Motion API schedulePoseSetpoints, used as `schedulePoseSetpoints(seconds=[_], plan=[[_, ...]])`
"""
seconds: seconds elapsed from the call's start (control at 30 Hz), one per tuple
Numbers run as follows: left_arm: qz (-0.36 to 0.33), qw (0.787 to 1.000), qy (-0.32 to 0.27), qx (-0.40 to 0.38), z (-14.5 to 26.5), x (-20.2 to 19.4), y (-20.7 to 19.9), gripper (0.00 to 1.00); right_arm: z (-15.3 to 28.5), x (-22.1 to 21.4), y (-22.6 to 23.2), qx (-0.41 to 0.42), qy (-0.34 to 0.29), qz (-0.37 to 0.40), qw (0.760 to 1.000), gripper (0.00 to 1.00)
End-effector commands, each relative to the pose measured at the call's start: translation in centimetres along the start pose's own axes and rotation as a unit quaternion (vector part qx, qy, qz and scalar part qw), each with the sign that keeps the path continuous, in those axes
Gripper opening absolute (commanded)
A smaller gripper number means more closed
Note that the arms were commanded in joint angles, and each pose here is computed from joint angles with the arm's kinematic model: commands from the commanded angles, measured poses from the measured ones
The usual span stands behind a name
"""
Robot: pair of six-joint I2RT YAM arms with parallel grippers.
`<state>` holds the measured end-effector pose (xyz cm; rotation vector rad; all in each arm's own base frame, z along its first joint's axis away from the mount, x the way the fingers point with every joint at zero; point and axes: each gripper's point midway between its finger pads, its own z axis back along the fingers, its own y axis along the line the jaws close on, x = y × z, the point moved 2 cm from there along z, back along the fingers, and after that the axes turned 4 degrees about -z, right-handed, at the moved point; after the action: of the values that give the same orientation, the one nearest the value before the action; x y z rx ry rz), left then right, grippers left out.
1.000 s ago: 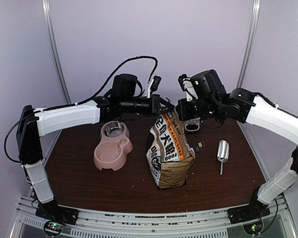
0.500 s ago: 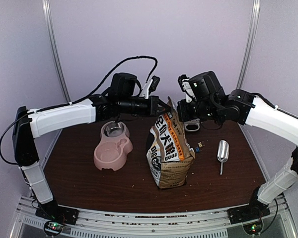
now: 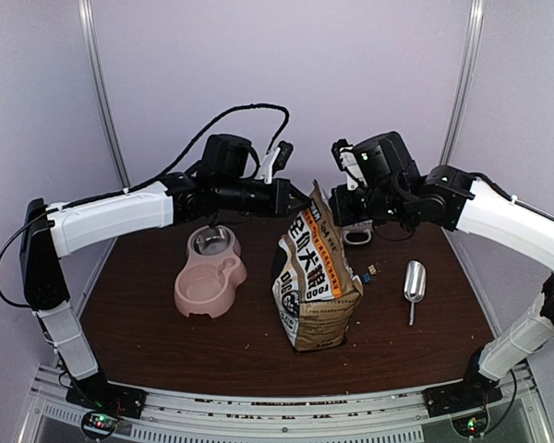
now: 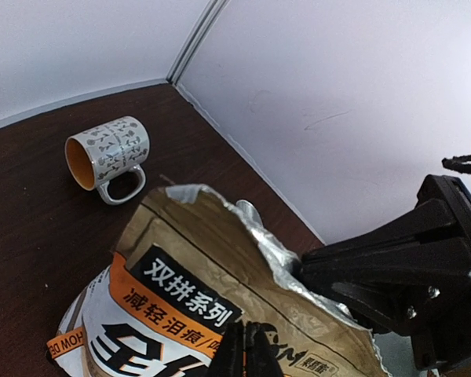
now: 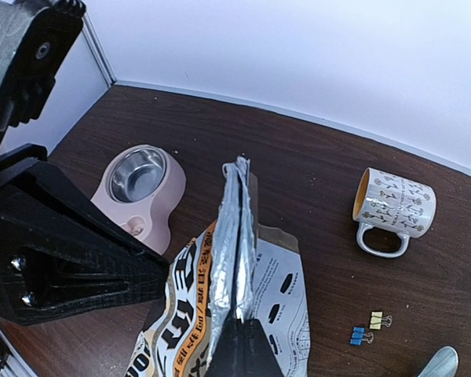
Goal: Serve the pet food
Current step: Open the pet food bag at the center of the board.
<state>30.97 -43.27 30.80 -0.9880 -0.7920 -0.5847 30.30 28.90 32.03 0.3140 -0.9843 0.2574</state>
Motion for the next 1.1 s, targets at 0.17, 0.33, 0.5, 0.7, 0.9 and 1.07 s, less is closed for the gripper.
schedulePoseSetpoints(seconds=[0.17, 0.33, 0.5, 0.7, 0.9, 1.07], plan=[[-0.038, 0.998, -0.047, -0.029, 2.5, 2.5, -2.3, 0.14, 1.1, -1.8, 0.0, 0.027, 0.057, -0.002, 0.998, 0.06], [-0.041, 0.998, -0.046, -0.023, 2.9, 2.3, -2.2, 0.17, 1.3, -3.3, -0.9, 0.007, 0.084, 0.001, 0.996, 0.07], [-0.043, 0.998, -0.047, -0.021, 3.0, 2.3, -2.2, 0.24, 2.3, -3.9, -1.1, 0.014, 0.09, -0.006, 0.996, 0.14], [-0.032, 0.997, -0.05, -0.045, 2.0, 2.5, -2.5, 0.47, 2.4, -4.6, -1.1, 0.022, 0.094, -0.012, 0.995, 0.16], [-0.003, 0.997, -0.043, -0.071, 0.5, 2.1, -2.5, 0.47, 2.9, -3.8, -1.2, 0.025, 0.076, -0.024, 0.996, 0.23], [0.007, 0.997, -0.035, -0.065, -0.4, 1.7, -1.8, 0.41, 3.5, -3.2, -1.0, 0.036, 0.061, -0.031, 0.997, 0.28]])
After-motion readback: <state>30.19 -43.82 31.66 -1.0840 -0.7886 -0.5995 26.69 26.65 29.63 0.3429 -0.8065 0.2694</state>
